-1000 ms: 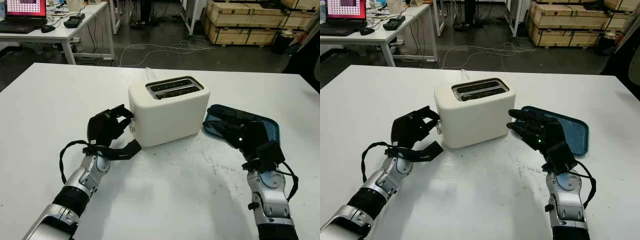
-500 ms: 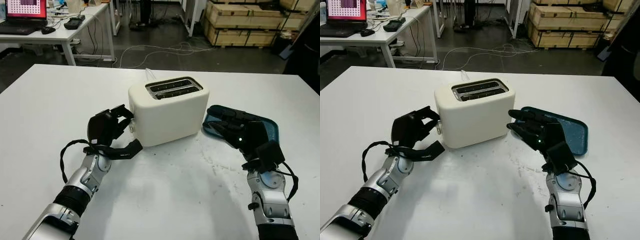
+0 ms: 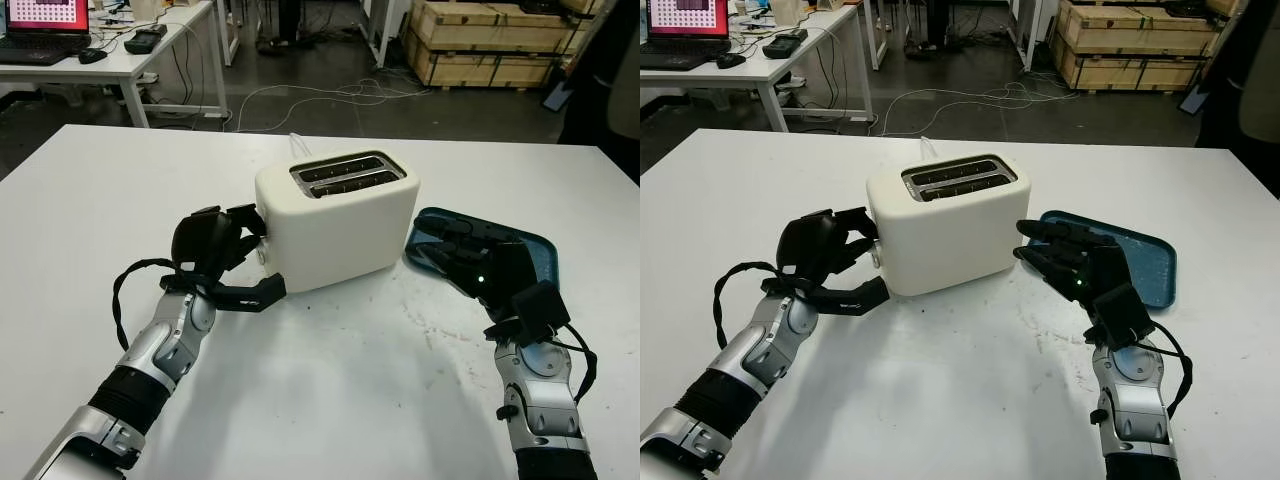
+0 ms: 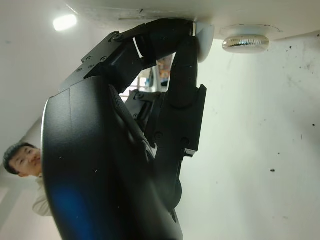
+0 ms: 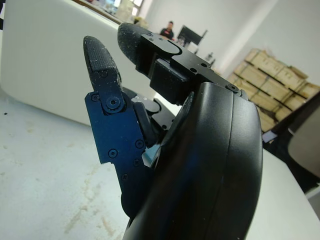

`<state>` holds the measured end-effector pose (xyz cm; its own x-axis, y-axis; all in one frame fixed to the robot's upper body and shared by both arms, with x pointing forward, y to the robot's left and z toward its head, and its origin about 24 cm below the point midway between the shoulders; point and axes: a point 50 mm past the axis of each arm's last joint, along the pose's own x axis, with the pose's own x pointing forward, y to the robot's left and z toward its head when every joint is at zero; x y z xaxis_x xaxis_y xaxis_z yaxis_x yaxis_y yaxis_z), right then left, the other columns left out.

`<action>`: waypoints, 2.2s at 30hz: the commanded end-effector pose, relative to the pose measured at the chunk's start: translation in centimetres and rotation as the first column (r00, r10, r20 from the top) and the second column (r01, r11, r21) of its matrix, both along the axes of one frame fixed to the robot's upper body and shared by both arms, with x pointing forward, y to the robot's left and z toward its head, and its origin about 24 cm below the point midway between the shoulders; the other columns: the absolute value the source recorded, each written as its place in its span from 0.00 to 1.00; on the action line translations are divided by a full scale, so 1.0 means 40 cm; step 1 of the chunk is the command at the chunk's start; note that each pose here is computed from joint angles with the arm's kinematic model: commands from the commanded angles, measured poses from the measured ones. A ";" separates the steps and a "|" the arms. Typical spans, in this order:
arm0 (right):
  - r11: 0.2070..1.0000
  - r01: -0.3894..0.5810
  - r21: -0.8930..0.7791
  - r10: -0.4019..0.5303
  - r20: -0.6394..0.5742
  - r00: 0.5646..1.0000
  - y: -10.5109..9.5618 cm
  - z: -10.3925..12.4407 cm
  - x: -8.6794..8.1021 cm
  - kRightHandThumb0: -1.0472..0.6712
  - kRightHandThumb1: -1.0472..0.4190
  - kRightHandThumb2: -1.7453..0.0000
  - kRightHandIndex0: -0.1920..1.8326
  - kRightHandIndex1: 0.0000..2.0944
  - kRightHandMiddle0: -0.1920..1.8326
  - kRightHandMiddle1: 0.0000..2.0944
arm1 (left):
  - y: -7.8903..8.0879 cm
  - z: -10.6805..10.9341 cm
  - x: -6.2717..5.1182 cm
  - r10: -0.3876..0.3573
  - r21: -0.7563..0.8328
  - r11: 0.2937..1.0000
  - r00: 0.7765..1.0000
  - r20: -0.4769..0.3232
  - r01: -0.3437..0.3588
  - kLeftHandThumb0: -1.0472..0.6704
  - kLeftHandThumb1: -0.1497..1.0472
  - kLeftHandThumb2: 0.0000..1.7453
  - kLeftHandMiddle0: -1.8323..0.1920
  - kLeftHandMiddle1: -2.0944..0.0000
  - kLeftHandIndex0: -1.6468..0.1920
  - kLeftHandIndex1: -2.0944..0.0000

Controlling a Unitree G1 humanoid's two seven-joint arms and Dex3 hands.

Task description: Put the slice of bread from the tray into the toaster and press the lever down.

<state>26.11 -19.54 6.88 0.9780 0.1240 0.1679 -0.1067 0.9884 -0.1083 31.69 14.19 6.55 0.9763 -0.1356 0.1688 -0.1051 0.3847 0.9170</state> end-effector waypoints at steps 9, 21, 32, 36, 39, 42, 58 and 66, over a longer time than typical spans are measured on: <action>1.000 0.006 -0.008 -0.006 -0.006 1.000 -0.011 -0.001 -0.001 0.33 0.14 1.00 0.59 0.23 0.65 0.00 | -0.186 -0.267 -0.104 -0.089 0.058 0.989 0.871 -0.484 0.133 0.54 0.77 0.00 0.60 0.34 0.43 0.63; 1.000 -0.003 -0.003 0.003 -0.002 1.000 -0.006 -0.001 0.000 0.34 0.14 1.00 0.58 0.24 0.65 0.00 | -0.185 -0.246 -0.097 -0.117 0.074 0.984 0.892 -0.437 0.165 0.52 0.78 0.00 0.62 0.25 0.48 0.53; 1.000 -0.004 -0.005 0.004 -0.003 1.000 -0.005 0.001 0.002 0.34 0.14 1.00 0.59 0.24 0.66 0.00 | -0.117 -0.092 -0.054 -0.193 -0.260 0.955 0.966 -0.174 0.144 0.46 0.80 0.01 0.59 0.19 0.42 0.59; 1.000 -0.005 -0.008 0.005 -0.002 1.000 -0.004 0.000 0.003 0.33 0.14 1.00 0.59 0.24 0.66 0.00 | -0.072 -0.011 -0.048 -0.198 -0.391 0.902 0.980 0.004 0.184 0.41 0.82 0.00 0.56 0.22 0.46 0.53; 1.000 -0.006 -0.007 0.006 -0.003 1.000 -0.002 0.001 0.003 0.33 0.14 1.00 0.59 0.24 0.66 0.00 | -0.054 0.022 -0.051 -0.192 -0.416 0.887 0.979 0.063 0.200 0.41 0.82 0.00 0.55 0.25 0.47 0.53; 1.000 -0.008 -0.006 0.008 -0.007 1.000 -0.001 0.000 0.003 0.32 0.14 1.00 0.59 0.24 0.66 0.00 | -0.044 0.035 -0.055 -0.184 -0.418 0.885 0.979 0.086 0.203 0.41 0.82 0.00 0.55 0.25 0.46 0.53; 1.000 -0.021 0.000 0.021 -0.002 1.000 0.008 -0.003 0.004 0.32 0.14 1.00 0.59 0.24 0.66 0.00 | 0.008 0.123 -0.051 -0.134 -0.316 0.927 0.966 0.222 0.202 0.43 0.84 0.00 0.52 0.29 0.45 0.55; 0.999 -0.033 0.008 0.033 0.003 0.999 0.014 -0.007 0.006 0.34 0.14 1.00 0.59 0.24 0.66 0.00 | 0.037 0.217 -0.047 -0.133 -0.234 0.946 0.929 0.346 0.223 0.45 0.83 0.00 0.51 0.26 0.43 0.53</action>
